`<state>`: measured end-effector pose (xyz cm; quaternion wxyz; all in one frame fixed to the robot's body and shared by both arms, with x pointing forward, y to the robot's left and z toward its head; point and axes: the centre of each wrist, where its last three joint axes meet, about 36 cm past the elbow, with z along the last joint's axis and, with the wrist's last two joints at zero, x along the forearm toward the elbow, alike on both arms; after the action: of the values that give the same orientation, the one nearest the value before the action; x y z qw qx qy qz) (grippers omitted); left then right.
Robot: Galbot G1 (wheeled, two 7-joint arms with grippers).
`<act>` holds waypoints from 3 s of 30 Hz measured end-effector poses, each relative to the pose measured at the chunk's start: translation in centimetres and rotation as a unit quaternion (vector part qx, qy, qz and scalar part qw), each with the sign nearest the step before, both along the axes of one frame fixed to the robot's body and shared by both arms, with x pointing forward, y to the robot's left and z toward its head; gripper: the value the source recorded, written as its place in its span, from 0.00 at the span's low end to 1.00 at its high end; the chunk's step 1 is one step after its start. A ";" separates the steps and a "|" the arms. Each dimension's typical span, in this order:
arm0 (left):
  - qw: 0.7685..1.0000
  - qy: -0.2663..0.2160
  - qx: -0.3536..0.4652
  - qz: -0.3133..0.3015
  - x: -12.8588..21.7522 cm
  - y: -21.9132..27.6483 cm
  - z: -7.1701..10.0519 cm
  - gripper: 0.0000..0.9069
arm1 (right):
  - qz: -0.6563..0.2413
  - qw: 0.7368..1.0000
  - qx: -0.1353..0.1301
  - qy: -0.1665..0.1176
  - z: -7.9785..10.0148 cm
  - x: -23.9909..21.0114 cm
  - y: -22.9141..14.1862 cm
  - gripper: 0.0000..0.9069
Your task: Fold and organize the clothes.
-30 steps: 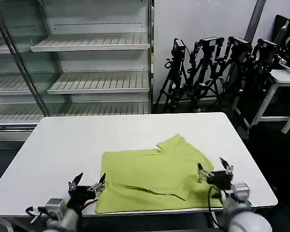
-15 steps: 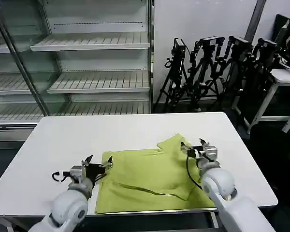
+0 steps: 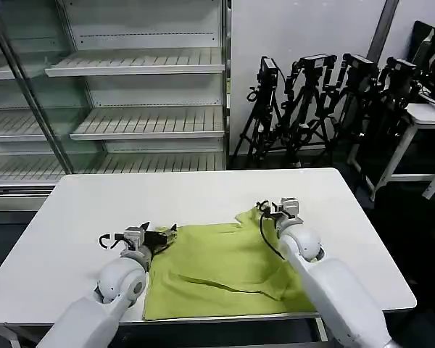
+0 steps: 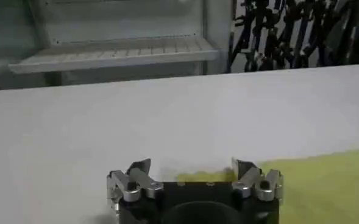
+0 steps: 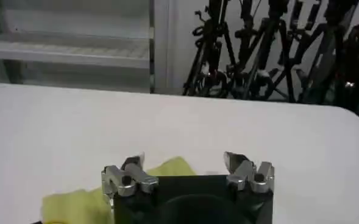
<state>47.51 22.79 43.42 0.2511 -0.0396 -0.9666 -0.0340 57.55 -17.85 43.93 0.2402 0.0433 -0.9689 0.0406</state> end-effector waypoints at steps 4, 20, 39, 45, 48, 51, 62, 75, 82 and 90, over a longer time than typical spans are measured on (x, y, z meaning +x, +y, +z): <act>1.000 0.006 0.000 -0.002 -0.1 0.2 -0.2 0.09 | 0.001 1.000 0.002 0.004 -0.4 0.2 0.3 0.00; 1.000 0.021 -0.011 -0.011 -2.0 0.7 -0.8 0.07 | -0.001 1.000 0.016 0.000 -1.7 -0.2 1.1 0.00; 0.999 -0.001 -0.045 -0.005 -3.4 1.9 1.0 0.07 | 0.011 0.995 0.039 -0.086 0.5 -2.5 -0.1 0.00; 0.998 -0.019 -0.055 -0.004 -4.2 2.1 2.2 0.07 | 0.016 0.993 0.039 -0.110 1.7 -4.4 -0.8 0.00; 0.998 -0.026 -0.060 -0.006 -4.8 2.0 2.7 0.07 | 0.021 0.992 0.042 -0.121 2.3 -5.6 -1.1 0.00; 0.997 -0.036 -0.063 -0.010 -5.6 1.9 3.3 0.07 | 0.026 0.990 0.045 -0.131 2.9 -7.0 -1.7 0.00; 0.996 -0.067 -0.055 -0.036 -9.6 1.8 5.2 0.06 | 0.039 0.987 0.047 -0.147 3.8 -13.1 -4.3 0.00; 0.995 -0.079 -0.030 -0.060 -14.7 1.3 6.0 0.06 | 0.040 0.989 0.041 -0.138 3.9 -19.1 -7.0 0.00; 0.995 -0.065 -0.013 -0.069 -17.1 0.8 5.1 0.06 | 0.027 0.993 0.041 -0.112 2.5 -21.4 -7.3 0.00; 0.996 -0.054 0.008 -0.065 -17.7 1.1 3.9 0.06 | 0.010 0.996 0.039 -0.079 1.5 -23.1 -7.4 0.00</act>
<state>29.80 23.86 47.35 0.1964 -0.0985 -0.9737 -0.0606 34.49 -25.28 45.40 0.1608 0.0586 -0.9852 0.0082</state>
